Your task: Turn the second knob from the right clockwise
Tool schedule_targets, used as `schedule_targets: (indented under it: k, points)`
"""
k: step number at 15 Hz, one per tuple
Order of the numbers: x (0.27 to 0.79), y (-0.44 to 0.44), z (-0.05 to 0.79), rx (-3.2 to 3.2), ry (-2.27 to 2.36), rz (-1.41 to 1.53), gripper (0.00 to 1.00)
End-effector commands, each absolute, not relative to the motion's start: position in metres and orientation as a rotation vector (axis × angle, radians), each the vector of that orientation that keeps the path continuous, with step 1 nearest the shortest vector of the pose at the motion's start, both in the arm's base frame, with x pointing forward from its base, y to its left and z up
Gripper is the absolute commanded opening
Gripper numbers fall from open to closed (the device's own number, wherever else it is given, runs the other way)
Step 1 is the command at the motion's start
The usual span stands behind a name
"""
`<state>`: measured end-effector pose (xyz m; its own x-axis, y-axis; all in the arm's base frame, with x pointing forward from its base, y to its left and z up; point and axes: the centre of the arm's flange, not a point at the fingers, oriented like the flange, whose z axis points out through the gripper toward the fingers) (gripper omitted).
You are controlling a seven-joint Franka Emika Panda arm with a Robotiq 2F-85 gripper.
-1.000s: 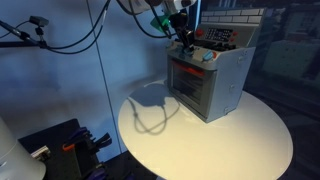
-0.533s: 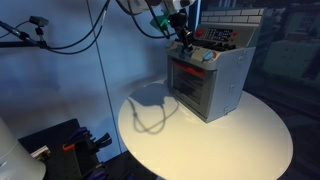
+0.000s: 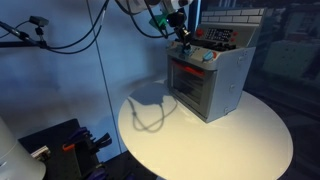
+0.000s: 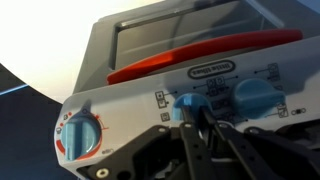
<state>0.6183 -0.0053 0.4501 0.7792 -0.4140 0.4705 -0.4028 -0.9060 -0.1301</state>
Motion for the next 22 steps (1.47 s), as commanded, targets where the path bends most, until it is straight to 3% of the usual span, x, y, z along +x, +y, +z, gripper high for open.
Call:
schedule_targets:
  k: [1, 22]
  points:
    - [0.622, -0.008, 0.458, -2.944, 0.716, -0.795, 0.06]
    - [0.609, -0.022, 0.467, -2.728, 1.035, -0.832, 0.05]
